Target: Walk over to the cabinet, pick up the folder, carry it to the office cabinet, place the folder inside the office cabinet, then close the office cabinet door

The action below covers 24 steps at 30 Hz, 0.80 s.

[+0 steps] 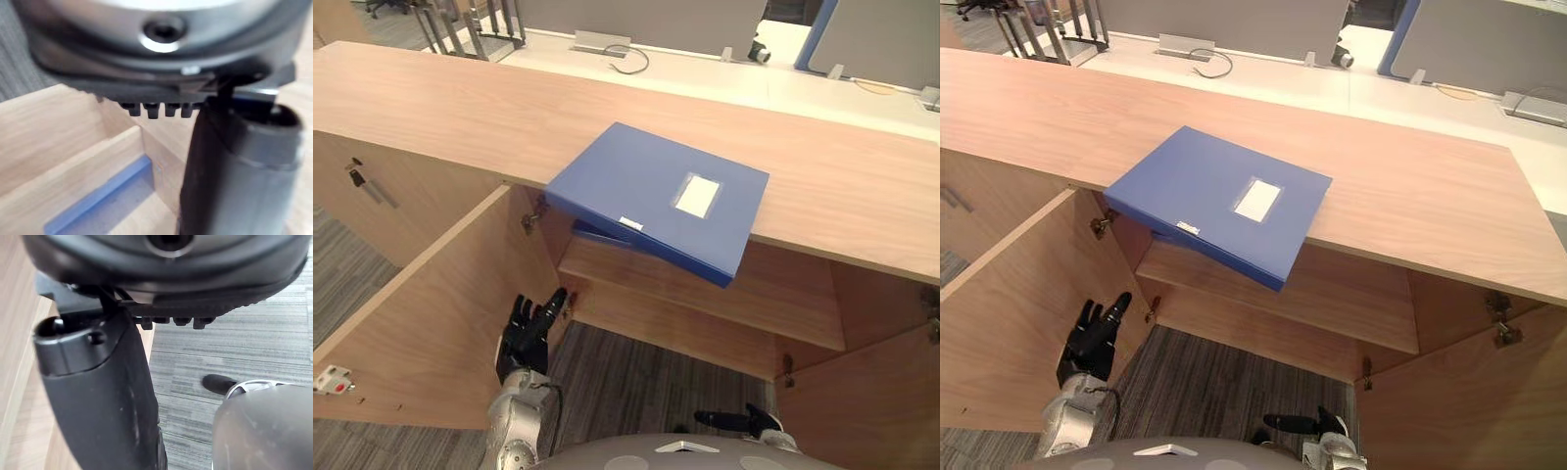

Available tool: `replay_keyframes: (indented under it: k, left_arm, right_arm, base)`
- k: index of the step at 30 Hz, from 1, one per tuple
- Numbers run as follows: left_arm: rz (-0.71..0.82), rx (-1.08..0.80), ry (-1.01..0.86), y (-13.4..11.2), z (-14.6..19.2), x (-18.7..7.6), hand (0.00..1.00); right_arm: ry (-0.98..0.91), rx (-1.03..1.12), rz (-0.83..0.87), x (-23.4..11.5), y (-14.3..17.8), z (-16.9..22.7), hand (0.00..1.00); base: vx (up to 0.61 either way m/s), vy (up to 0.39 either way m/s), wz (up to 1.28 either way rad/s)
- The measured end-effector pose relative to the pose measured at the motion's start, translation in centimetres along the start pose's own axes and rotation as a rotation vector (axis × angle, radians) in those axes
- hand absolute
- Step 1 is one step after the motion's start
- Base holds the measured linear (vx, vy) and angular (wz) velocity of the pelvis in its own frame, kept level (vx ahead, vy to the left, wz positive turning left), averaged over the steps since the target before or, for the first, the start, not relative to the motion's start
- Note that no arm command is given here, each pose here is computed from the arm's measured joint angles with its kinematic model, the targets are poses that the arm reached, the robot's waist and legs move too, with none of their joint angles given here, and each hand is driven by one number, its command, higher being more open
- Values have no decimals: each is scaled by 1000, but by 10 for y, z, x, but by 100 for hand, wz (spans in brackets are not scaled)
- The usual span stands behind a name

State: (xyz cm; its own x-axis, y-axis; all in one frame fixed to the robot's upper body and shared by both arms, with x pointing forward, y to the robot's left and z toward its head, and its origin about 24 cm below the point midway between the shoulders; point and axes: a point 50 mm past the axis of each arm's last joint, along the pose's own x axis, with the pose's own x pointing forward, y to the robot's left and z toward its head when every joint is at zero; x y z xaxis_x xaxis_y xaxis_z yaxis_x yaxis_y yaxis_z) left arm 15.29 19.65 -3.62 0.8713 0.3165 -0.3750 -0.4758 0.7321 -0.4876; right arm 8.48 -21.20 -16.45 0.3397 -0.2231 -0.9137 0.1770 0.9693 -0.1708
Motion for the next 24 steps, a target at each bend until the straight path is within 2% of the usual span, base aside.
replay_keyframes:
  k: [4,10,13,15,18,21,24]
  left_arm:
    - [13,150,-214,-21,37,-1,100]
    - [133,438,-389,-50,46,-6,100]
    - [150,587,-561,-67,64,-15,100]
    - [141,699,-739,-82,85,-20,100]
    - [167,792,-944,-96,108,-23,100]
    - [225,872,-1055,-97,120,-25,100]
    - [276,947,-1081,-95,124,-24,100]
  right_arm:
    - [-11,7,-2,-1,1,0,100]
    - [-2,-13,-23,-2,5,-5,100]
    - [12,-22,-27,-2,5,-11,100]
    - [26,-24,-36,-3,4,-16,100]
    - [42,-29,-42,-3,3,-19,100]
    - [50,-44,-42,-2,2,-19,100]
    - [54,-75,-49,-1,-1,-17,100]
  base:
    - [-47,-4,3]
    - [-54,-12,1]
    - [-56,-11,-3]
    - [-43,1,-3]
    - [-41,-2,-4]
    - [-40,-3,-5]
    - [-5,2,-6]
